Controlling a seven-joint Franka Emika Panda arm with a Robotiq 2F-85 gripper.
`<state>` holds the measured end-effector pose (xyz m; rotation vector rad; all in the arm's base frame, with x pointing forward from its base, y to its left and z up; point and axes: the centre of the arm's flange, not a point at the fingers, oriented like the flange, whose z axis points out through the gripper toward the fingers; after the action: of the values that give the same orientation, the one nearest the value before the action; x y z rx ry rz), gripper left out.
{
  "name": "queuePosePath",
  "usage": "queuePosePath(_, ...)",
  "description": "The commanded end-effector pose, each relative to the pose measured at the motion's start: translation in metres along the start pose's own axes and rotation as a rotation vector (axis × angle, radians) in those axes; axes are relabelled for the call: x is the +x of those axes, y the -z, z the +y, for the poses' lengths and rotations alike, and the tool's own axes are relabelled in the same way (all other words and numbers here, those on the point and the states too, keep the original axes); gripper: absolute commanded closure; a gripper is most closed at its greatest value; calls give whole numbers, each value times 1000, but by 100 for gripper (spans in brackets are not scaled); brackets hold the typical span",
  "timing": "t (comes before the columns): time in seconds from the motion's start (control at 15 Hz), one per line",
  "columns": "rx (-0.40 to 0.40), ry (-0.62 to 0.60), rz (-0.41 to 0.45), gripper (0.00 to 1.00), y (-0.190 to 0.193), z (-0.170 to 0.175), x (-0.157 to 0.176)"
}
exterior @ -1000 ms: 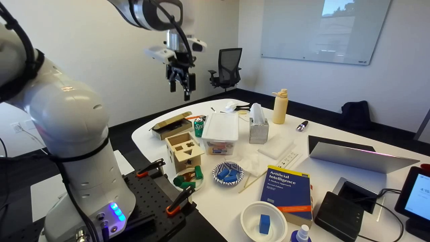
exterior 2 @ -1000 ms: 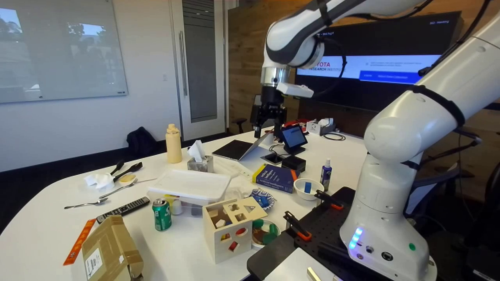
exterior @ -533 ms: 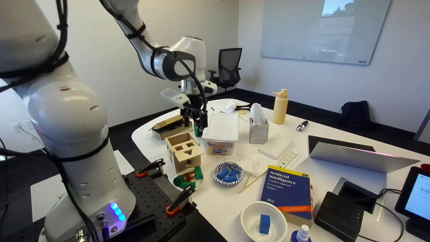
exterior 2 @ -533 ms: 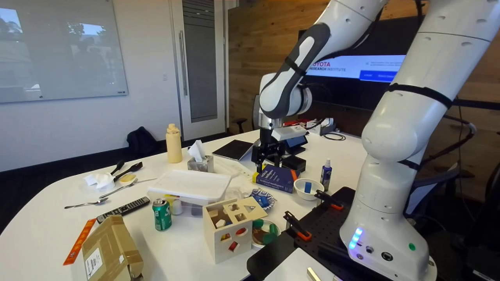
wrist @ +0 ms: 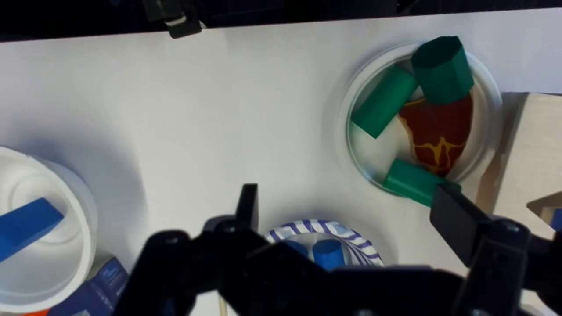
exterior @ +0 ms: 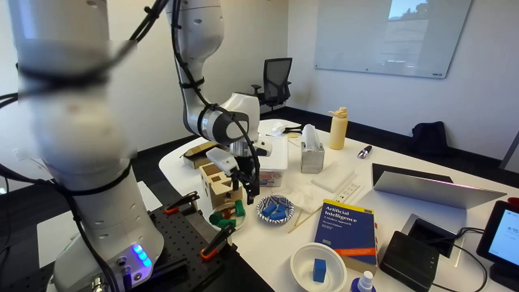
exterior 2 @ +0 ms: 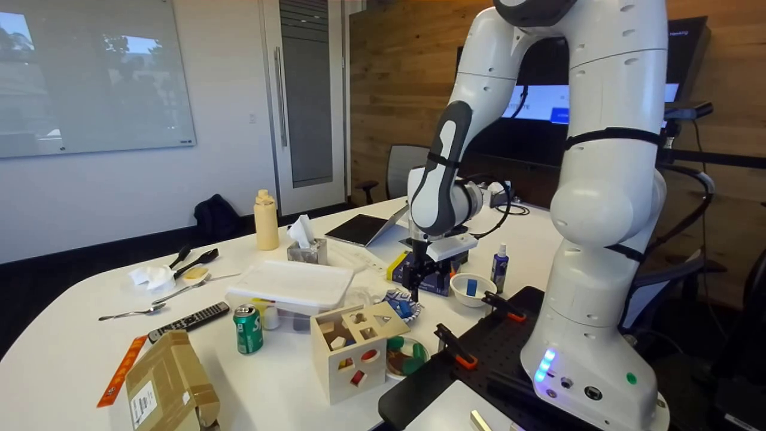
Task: Close the lid of the toy box
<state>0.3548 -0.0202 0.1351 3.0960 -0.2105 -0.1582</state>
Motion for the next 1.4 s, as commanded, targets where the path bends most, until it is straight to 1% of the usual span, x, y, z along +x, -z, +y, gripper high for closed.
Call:
queuePosePath(0.0,-1,-23,-9,0,-30,2,2)
queuePosePath(0.2,24,-29,-46,0,-45,0,-1)
queuePosePath(0.4,46,-33,-62,0,-56,-9,-4)
queuePosePath(0.6,81,-32,-54,0,-61,-13,-5)
queuePosePath(0.87,120,-30,-21,0,-66,-15,-3)
queuePosePath(1.33,183,8,11,0,-65,-30,1)
